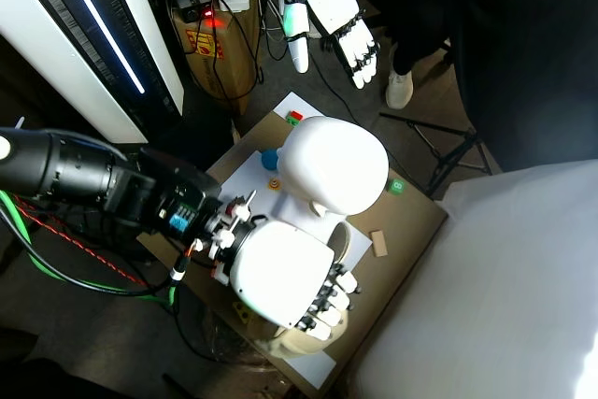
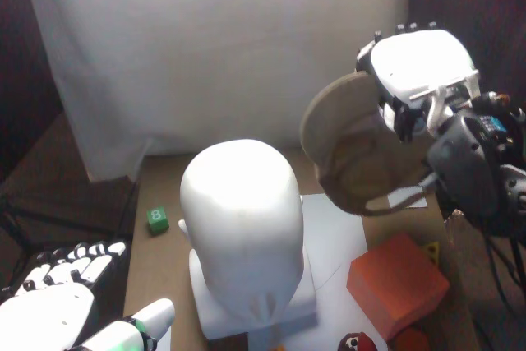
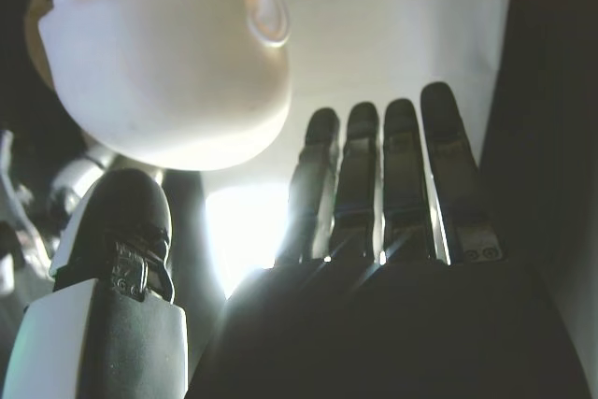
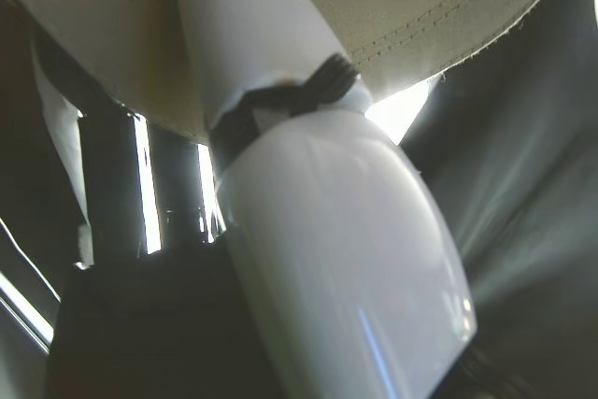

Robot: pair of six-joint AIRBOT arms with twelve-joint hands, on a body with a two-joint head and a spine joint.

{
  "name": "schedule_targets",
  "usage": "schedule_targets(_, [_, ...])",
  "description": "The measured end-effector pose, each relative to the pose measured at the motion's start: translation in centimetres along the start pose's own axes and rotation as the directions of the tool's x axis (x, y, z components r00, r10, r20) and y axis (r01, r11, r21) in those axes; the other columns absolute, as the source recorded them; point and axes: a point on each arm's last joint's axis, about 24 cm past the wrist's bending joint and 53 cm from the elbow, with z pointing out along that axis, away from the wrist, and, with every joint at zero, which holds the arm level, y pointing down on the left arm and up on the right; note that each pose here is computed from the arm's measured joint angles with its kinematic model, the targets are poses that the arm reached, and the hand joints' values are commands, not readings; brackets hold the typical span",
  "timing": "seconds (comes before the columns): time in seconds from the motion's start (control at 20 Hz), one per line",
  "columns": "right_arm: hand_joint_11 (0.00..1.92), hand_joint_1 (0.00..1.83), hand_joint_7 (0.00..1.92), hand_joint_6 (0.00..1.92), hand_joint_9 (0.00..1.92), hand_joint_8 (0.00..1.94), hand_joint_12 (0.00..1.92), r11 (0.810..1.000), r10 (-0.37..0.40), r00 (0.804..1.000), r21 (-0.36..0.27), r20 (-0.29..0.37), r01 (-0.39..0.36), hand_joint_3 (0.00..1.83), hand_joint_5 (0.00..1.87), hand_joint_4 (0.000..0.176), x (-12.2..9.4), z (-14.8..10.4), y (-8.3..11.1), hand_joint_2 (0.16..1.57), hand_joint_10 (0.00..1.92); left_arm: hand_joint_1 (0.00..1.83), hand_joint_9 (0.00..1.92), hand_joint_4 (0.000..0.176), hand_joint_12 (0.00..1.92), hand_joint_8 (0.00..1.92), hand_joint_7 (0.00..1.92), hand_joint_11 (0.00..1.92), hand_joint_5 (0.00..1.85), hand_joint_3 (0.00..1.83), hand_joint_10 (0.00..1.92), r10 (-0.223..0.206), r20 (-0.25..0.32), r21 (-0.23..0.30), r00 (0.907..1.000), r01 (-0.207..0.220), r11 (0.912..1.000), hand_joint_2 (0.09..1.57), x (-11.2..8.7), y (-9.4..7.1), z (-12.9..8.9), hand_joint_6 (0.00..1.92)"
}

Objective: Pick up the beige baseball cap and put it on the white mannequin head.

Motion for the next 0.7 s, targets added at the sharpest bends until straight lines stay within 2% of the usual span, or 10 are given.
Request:
schedule_targets(0.25, [0.91,1.48,0.92,0.83,0.91,0.96,1.58,0.994,0.068,0.993,-0.090,0.097,-0.059,0.00,0.89,0.000,-3.5,0.4,4.5,1.11,1.21,0.00,0.09,0.000,0.40,0.00,0.12,0.00,0.14,0.00,0.00,0.000,0.000,0.000,1.0000,0.000,1.0000,1.16,0.0,0.0,0.0,0.00])
schedule_targets(0.4, [0.91,1.49,0.95,0.80,0.92,0.92,1.58,0.990,0.096,0.984,-0.121,0.152,-0.078,0.00,0.92,0.000,-5.4,0.6,5.9,1.11,1.20,0.00,0.06,0.000,0.34,0.00,0.07,0.00,0.10,0.00,0.00,-0.001,0.001,-0.002,1.0000,0.001,1.0000,1.17,0.0,0.1,0.0,0.00])
schedule_targets(0.5, [0.89,1.49,0.95,0.79,0.93,0.92,1.60,0.986,0.118,0.978,-0.139,0.172,-0.094,0.00,0.92,0.000,-6.0,0.6,6.5,1.11,1.18,0.00,0.06,0.000,0.36,0.00,0.08,0.00,0.10,0.00,0.00,0.004,-0.001,0.000,1.0000,-0.004,1.0000,1.17,0.0,0.1,-0.1,0.00])
schedule_targets(0.6, [0.90,1.49,0.90,0.82,0.93,0.98,1.57,0.971,0.132,0.973,-0.221,0.189,-0.088,0.00,0.92,0.000,-6.4,-0.2,8.8,1.11,1.18,0.00,0.05,0.000,0.30,0.00,0.05,0.00,0.06,0.00,0.00,0.004,-0.003,-0.004,1.0000,-0.004,1.0000,1.16,0.0,0.2,-0.1,0.00])
schedule_targets(0.7, [0.91,1.48,0.91,0.83,0.91,0.97,1.56,0.947,0.122,0.969,-0.316,0.213,-0.050,0.00,0.92,0.000,-6.7,-1.3,11.7,1.11,1.19,0.00,0.05,0.000,0.33,0.00,0.07,0.00,0.09,0.00,0.00,0.003,-0.003,-0.004,1.0000,-0.003,1.0000,1.16,0.0,0.2,-0.1,0.01])
